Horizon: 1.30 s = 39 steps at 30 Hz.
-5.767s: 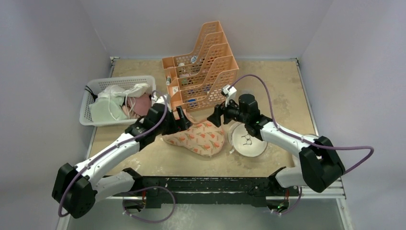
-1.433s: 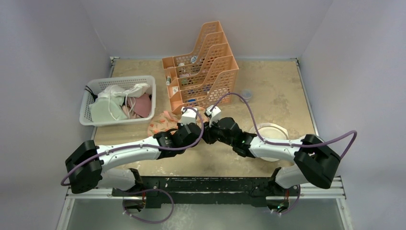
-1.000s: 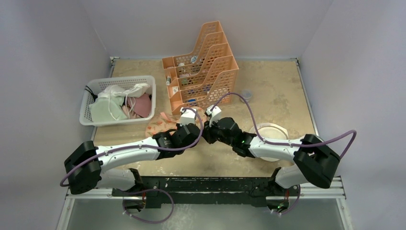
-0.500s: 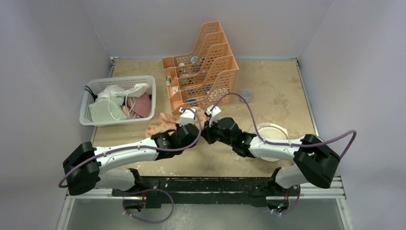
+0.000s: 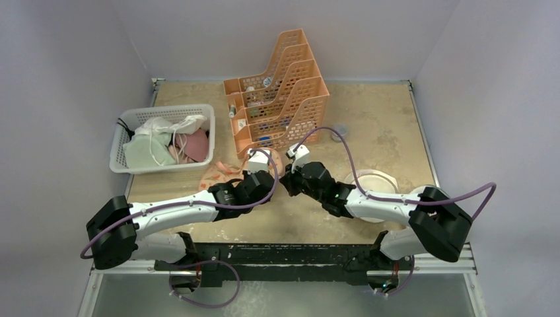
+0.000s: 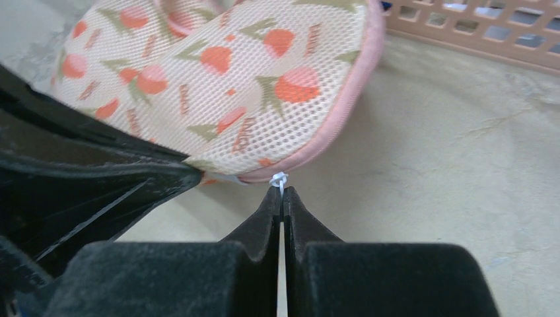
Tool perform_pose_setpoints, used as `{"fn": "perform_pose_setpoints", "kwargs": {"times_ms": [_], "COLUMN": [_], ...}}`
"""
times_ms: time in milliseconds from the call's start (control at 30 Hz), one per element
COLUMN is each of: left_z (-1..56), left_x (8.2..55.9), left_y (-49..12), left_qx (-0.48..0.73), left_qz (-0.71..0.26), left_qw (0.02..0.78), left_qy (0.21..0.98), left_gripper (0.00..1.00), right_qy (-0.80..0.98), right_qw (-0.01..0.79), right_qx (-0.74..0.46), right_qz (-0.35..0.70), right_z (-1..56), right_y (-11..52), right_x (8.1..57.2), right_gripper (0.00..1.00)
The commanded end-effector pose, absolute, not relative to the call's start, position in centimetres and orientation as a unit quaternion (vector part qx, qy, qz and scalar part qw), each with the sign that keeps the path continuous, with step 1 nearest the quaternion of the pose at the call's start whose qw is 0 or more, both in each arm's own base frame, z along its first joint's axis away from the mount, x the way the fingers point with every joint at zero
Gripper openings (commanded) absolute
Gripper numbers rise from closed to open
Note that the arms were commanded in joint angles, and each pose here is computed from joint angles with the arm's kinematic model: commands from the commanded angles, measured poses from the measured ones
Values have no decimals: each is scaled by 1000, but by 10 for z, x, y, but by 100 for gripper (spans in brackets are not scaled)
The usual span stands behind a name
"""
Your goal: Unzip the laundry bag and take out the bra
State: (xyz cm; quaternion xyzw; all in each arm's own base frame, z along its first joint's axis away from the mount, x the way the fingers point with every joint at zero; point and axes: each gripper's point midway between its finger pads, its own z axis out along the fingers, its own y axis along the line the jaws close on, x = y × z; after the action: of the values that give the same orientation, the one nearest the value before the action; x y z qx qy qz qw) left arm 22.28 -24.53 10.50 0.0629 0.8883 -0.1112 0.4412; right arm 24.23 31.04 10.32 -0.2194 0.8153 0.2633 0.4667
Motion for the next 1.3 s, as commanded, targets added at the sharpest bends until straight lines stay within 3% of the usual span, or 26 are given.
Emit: {"fn": "perform_pose_setpoints", "kwargs": {"times_ms": [0, 267, 467, 567, 700, 833, 1000, 1267], "left_z": [109, 102, 100, 105, 124, 147, 153, 143], "left_x": [223, 220, 216, 212, 207, 209, 227, 231], "left_y": [-243, -245, -254, -264, -281, -293, -293, -296], "left_qx": [62, 73, 93, 110, 124, 120, 95, 88], "left_qz": [-117, -115, -127, -149, -194, -226, -191, -176], "left_qw": [442, 432, 419, 410, 405, 416, 435, 425], "left_qy": [887, 891, 894, 893, 885, 873, 875, 883], "left_gripper": [0, 0, 0, 17, 47, 62, 64, 50], "right_qy": [814, 815, 798, 785, 772, 760, 753, 744], "right_qw": [505, 507, 496, 497, 476, 464, 457, 464], "right_qx": [-185, -158, -211, -236, -261, -276, -287, -282], "right_qz": [219, 233, 272, 284, 331, 362, 376, 390], "right_z": [112, 113, 118, 120, 118, 119, 122, 132], "right_y": [286, 259, 272, 276, 288, 297, 304, 308], "right_x": [267, 289, 273, 268, 250, 238, 231, 228], "right_gripper": [0, 0, 0, 0, 0, 0, 0, 0]}}
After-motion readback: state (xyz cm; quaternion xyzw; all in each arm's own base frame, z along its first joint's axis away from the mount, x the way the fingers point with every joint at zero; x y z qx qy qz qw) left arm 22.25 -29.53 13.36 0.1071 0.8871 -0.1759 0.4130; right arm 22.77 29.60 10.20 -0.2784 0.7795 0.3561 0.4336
